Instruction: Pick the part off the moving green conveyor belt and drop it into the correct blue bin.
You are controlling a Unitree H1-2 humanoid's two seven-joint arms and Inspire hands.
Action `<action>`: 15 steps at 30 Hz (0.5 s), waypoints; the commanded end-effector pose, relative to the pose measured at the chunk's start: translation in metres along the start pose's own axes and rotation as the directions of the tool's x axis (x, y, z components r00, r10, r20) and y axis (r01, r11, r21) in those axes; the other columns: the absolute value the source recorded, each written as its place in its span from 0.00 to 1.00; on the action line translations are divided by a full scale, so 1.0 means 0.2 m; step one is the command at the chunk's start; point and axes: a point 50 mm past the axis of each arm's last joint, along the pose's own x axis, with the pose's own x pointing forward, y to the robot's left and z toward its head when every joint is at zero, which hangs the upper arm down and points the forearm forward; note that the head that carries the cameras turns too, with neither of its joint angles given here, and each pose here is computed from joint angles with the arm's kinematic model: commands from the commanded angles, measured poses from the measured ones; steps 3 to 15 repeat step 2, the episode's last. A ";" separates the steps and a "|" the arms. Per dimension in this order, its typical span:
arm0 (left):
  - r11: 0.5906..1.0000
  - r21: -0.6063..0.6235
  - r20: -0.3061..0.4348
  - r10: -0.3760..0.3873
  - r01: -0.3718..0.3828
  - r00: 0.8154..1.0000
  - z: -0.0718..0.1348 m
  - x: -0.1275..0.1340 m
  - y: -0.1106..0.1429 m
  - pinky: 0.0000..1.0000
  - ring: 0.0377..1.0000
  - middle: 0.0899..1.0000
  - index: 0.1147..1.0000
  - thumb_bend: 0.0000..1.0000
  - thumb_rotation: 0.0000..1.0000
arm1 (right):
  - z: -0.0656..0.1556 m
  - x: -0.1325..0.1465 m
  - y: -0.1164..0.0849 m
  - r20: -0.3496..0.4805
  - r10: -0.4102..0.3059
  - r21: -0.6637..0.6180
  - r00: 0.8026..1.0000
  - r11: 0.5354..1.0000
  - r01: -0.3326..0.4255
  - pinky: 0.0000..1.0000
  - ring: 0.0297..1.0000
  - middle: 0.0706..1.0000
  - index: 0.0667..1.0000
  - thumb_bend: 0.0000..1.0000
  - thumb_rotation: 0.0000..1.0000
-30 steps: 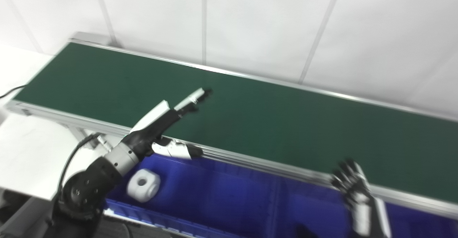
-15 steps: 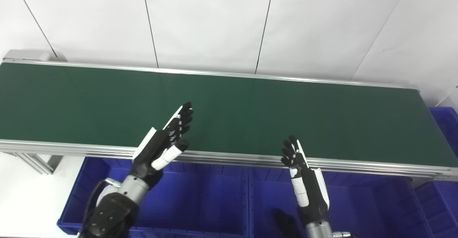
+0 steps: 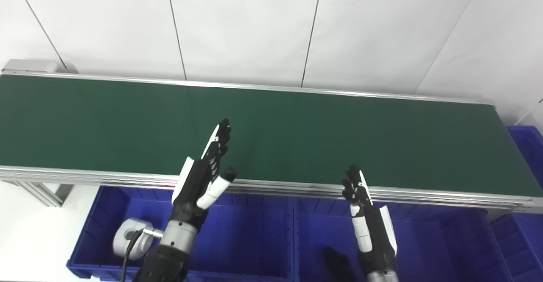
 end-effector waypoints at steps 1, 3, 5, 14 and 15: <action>1.000 0.012 0.103 0.022 -0.023 0.994 0.09 0.01 -0.02 1.00 1.00 1.00 1.00 0.79 0.89 | 0.07 0.02 -0.01 0.045 -0.002 0.008 0.999 1.000 0.002 0.95 0.96 0.98 1.00 0.89 1.00; 0.999 0.016 0.105 0.027 -0.029 0.994 0.09 0.00 -0.03 1.00 1.00 1.00 1.00 0.79 0.89 | 0.07 0.02 -0.02 0.045 -0.001 0.004 0.999 1.000 0.001 0.95 0.96 0.98 1.00 0.89 1.00; 0.999 0.016 0.105 0.027 -0.029 0.994 0.09 0.00 -0.03 1.00 1.00 1.00 1.00 0.79 0.89 | 0.07 0.02 -0.02 0.045 -0.001 0.004 0.999 1.000 0.001 0.95 0.96 0.98 1.00 0.89 1.00; 0.999 0.016 0.105 0.027 -0.029 0.994 0.09 0.00 -0.03 1.00 1.00 1.00 1.00 0.79 0.89 | 0.07 0.02 -0.02 0.045 -0.001 0.004 0.999 1.000 0.001 0.95 0.96 0.98 1.00 0.89 1.00; 0.999 0.016 0.105 0.027 -0.029 0.994 0.09 0.00 -0.03 1.00 1.00 1.00 1.00 0.79 0.89 | 0.07 0.02 -0.02 0.045 -0.001 0.004 0.999 1.000 0.001 0.95 0.96 0.98 1.00 0.89 1.00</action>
